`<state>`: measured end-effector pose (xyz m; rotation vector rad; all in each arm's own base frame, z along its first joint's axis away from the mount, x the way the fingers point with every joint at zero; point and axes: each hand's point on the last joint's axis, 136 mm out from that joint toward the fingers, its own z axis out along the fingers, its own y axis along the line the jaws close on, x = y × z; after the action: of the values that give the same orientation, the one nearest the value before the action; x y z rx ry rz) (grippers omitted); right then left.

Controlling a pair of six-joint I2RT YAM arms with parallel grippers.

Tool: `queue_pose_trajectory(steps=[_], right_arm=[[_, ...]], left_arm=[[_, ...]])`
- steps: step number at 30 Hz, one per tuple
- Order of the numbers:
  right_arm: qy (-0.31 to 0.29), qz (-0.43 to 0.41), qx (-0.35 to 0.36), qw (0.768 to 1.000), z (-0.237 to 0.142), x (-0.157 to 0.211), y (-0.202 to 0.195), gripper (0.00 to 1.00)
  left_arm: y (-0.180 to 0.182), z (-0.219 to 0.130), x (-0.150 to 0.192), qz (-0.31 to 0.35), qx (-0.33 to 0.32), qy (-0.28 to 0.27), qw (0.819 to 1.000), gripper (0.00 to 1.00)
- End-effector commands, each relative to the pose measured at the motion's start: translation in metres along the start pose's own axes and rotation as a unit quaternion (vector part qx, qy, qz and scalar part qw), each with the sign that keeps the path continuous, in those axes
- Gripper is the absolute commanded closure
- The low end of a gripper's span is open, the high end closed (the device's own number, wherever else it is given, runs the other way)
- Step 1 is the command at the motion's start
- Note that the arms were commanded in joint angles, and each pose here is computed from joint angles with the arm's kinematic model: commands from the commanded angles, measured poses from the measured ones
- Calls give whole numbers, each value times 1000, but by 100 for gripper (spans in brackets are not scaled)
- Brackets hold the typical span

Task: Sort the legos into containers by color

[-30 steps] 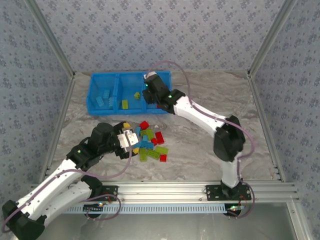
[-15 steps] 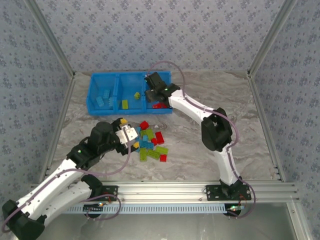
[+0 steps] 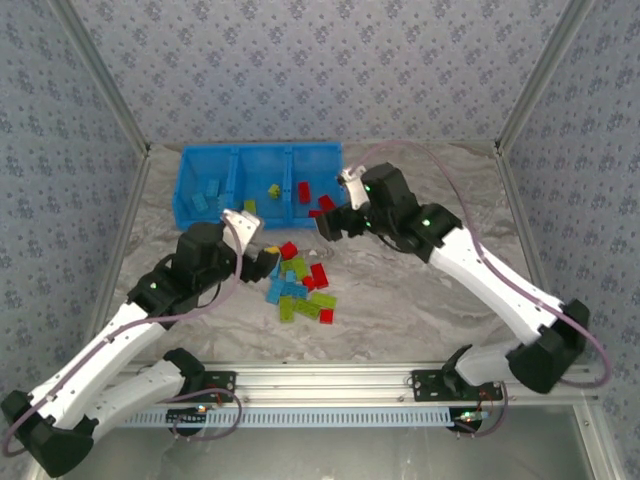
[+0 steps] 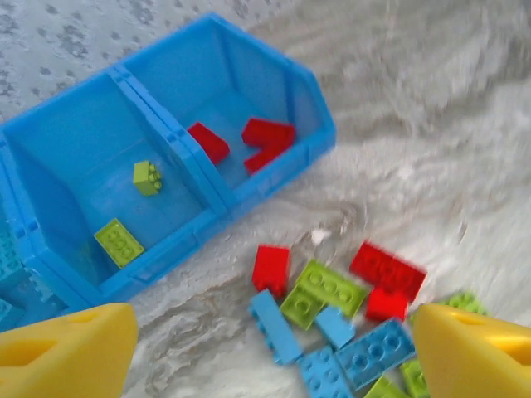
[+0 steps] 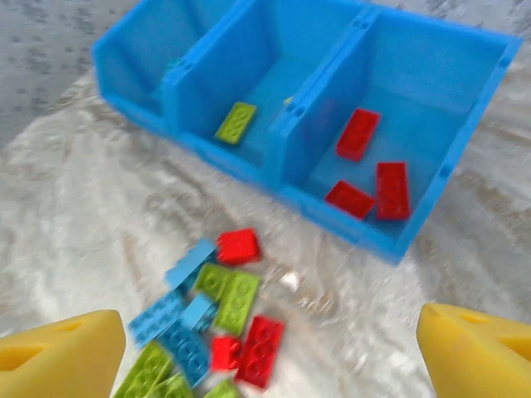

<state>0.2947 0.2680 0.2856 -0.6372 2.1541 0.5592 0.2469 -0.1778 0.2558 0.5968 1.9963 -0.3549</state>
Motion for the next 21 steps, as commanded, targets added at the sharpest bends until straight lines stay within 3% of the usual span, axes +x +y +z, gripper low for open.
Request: queue_pose_trajectory(steps=[1, 7, 11, 16, 21], right_arm=[[43, 27, -57, 997, -6, 36, 15, 0], [73, 82, -55, 992, 0, 59, 0, 0], [76, 104, -46, 991, 4, 61, -9, 0], [80, 122, -36, 989, 4, 65, -16, 0], [84, 132, -38, 987, 6, 68, -18, 0]], left_arm=[[9, 15, 24, -166, -40, 54, 984, 22], [6, 74, 76, -219, -30, 189, 957, 32], [3, 106, 106, -220, -23, 249, 943, 36], [4, 123, 143, -203, -37, 317, 926, 47], [9, 133, 165, -195, -53, 341, 918, 52]])
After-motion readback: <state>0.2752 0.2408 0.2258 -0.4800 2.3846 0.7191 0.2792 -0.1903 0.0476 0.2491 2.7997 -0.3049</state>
